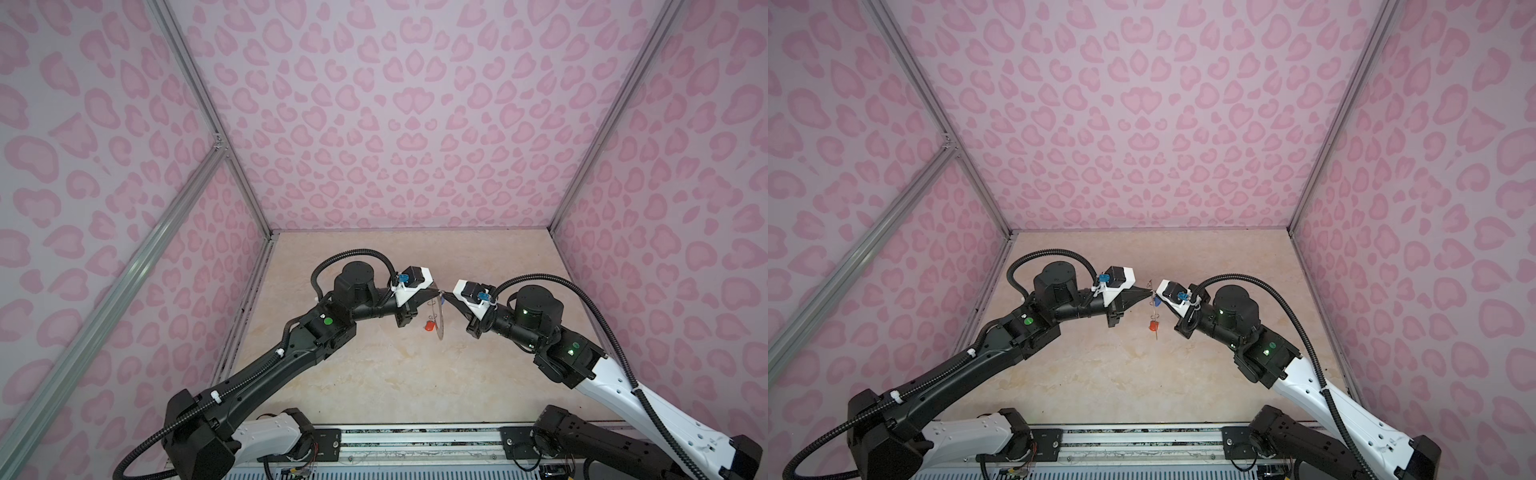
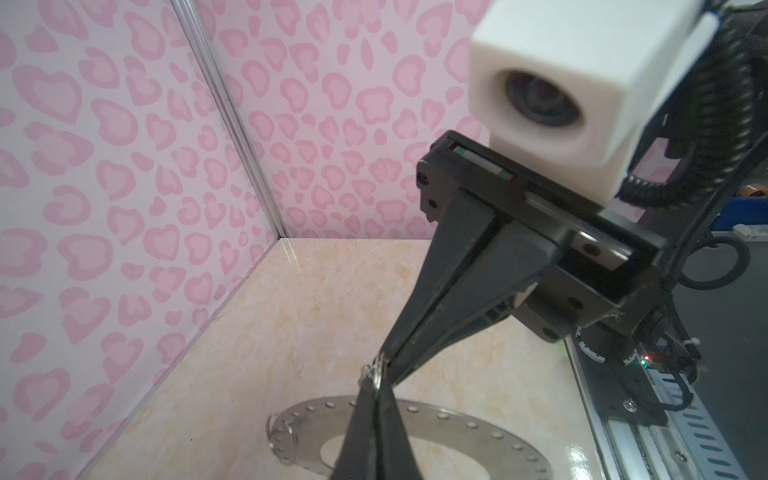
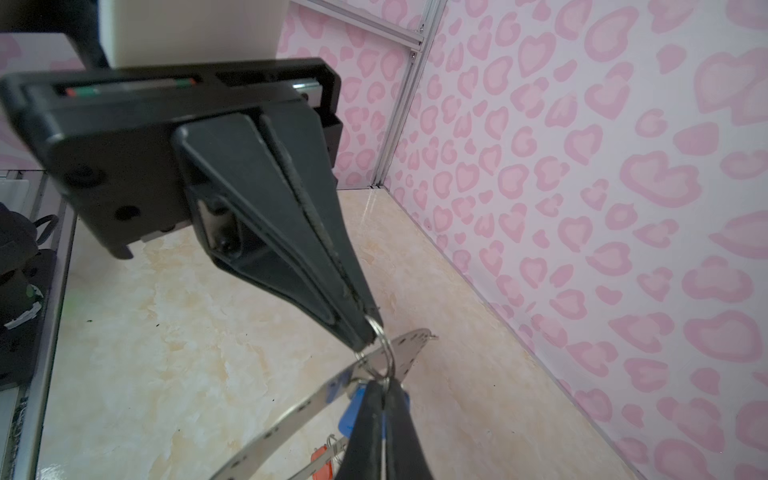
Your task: Put the keys on the keyring
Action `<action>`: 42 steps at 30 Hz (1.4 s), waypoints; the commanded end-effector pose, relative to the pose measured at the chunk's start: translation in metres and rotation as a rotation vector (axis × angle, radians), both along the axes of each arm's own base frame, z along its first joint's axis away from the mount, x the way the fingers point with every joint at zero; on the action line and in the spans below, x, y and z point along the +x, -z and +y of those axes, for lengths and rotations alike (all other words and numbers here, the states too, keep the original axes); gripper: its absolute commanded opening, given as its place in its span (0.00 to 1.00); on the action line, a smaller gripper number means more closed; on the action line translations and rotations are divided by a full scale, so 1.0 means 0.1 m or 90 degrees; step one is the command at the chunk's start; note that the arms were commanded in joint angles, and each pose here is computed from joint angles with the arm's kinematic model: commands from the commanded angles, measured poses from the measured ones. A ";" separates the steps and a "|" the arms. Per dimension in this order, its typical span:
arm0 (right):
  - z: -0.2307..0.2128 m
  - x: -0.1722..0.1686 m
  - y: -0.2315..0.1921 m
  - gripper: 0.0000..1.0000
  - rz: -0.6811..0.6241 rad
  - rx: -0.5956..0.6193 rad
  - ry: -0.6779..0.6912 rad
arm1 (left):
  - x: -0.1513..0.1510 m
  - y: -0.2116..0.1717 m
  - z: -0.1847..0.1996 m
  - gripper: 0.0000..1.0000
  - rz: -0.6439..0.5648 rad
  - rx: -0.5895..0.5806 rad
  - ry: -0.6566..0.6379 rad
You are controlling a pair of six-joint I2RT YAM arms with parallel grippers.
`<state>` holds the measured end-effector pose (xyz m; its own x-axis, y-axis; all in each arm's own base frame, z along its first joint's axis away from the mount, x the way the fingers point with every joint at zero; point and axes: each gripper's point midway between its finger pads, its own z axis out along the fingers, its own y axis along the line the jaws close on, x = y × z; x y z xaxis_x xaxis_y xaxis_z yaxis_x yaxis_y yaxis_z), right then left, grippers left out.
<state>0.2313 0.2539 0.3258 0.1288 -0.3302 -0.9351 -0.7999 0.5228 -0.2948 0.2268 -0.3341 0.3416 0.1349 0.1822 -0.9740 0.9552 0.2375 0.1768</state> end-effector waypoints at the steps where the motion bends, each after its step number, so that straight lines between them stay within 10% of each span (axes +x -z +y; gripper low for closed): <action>1: 0.04 -0.01 -0.02 0.00 0.012 0.011 -0.009 | 0.01 -0.19 -0.01 0.03 -0.032 -0.041 -0.003; 19: 0.13 0.02 0.02 0.00 0.054 -0.002 -0.020 | 0.14 -0.29 0.01 0.03 -0.052 -0.109 -0.052; 26: -0.08 -0.07 0.03 0.28 0.060 -0.005 -0.010 | -0.02 -0.26 0.02 0.03 -0.071 -0.099 0.011; 42: 0.06 -0.27 -0.25 0.21 0.116 0.083 -0.121 | -0.34 -0.26 0.07 0.03 -0.095 -0.087 0.133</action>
<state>0.2113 0.2536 0.3393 -0.0005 -0.2415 -0.9704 -0.9004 0.4222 -0.1046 0.2026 -0.3294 0.3559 0.2414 0.0446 -0.9694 0.9640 0.1043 0.2448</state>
